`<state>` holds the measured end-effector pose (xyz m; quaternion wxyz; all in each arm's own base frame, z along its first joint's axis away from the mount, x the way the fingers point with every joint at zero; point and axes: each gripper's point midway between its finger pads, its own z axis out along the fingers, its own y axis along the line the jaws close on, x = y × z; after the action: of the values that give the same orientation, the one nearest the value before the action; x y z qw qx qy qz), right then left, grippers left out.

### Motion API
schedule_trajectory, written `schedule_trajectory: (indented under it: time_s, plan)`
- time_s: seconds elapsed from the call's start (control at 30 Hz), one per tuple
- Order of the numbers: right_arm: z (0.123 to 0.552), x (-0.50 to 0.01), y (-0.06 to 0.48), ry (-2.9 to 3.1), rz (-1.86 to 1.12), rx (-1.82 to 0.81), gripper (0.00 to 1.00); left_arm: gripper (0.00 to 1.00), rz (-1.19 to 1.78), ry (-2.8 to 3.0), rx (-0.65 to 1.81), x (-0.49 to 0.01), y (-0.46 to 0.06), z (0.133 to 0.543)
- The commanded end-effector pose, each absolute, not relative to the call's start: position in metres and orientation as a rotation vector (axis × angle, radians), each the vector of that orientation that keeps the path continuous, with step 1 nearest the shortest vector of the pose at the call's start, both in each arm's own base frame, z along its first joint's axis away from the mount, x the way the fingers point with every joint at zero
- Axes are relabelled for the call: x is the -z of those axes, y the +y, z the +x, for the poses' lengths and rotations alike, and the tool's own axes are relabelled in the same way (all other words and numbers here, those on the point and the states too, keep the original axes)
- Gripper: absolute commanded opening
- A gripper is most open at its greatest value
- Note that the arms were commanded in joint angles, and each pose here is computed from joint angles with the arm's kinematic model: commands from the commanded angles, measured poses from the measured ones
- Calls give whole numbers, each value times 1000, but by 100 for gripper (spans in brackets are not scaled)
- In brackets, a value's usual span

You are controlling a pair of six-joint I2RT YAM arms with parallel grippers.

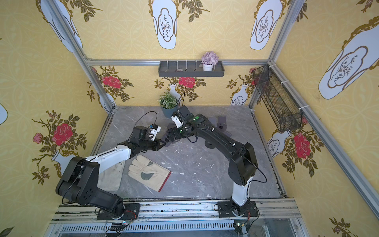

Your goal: Open the phone stand

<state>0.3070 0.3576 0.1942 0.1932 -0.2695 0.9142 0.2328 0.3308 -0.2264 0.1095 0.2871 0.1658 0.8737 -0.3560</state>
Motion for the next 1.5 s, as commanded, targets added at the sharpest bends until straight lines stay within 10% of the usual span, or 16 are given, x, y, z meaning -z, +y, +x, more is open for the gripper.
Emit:
schedule_trajectory:
  time_s: [0.0,0.63,1.1,1.47]
  plan:
    - [316,-195,365,2529,-787,-690,98,0,562,2297,1010,-113,-237,318]
    - [306,-160,370,2583,-867,-757,100,0,655,2218,1131,-130,-259,306]
    - [303,-171,377,2544,-871,-835,50,0,631,2211,1147,-132,-262,307]
    - [315,-193,365,2512,-791,-729,48,0,379,2324,1084,-112,-252,327]
